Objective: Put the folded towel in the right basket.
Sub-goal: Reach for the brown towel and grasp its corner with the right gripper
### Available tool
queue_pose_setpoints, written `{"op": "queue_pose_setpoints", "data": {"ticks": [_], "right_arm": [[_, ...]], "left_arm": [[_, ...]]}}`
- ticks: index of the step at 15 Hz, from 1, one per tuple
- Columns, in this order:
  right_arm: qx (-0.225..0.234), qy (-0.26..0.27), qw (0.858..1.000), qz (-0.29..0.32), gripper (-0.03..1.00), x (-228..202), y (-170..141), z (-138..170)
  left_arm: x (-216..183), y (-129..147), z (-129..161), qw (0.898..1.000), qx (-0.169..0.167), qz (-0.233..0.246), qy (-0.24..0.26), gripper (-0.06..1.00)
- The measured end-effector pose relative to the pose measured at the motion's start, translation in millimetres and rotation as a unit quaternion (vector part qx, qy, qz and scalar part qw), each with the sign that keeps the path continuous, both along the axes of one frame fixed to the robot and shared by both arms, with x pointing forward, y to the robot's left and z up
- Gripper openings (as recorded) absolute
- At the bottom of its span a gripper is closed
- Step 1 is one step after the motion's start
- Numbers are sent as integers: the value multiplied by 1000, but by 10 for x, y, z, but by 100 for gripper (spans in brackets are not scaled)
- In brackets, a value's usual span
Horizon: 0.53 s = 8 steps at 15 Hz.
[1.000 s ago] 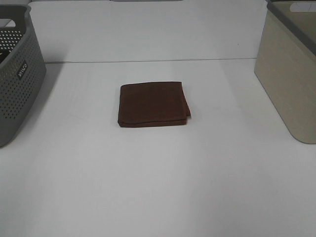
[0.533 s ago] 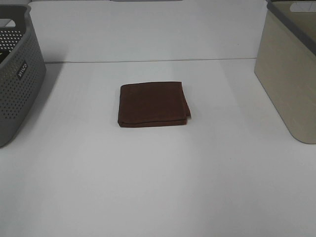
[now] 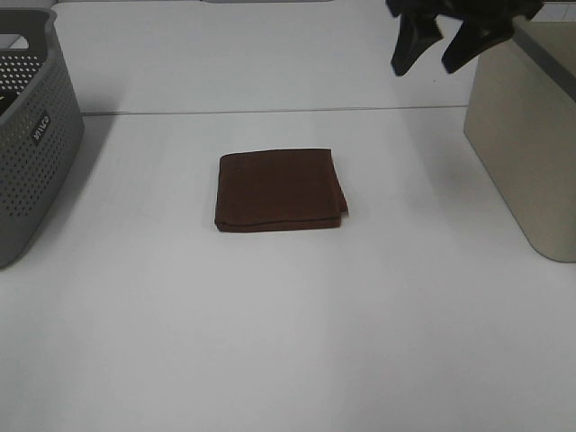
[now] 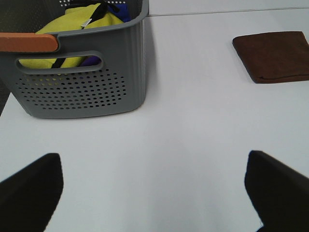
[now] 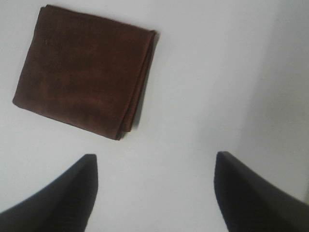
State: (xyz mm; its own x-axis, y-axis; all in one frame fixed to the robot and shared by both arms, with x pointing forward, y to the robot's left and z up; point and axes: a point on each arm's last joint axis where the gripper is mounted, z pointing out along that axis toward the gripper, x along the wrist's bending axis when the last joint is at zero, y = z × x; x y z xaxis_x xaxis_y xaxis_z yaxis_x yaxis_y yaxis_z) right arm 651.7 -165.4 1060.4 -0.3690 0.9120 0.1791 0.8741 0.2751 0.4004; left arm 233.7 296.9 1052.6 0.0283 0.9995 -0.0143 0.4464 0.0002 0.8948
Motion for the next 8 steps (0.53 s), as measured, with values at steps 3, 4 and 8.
{"op": "queue_pose_setpoints", "data": {"ticks": [3, 4, 8], "right_arm": [[40, 71, 997, -7, 65, 175, 154, -508], [49, 87, 995, -10, 65, 238, 193, -651], [100, 159, 982, 2, 65, 483, 383, -1228]], "left_arm": [[0, 0, 0, 1000, 0, 0, 0, 97], [0, 0, 0, 1000, 0, 0, 0, 97], [0, 0, 0, 1000, 0, 0, 0, 97]]}}
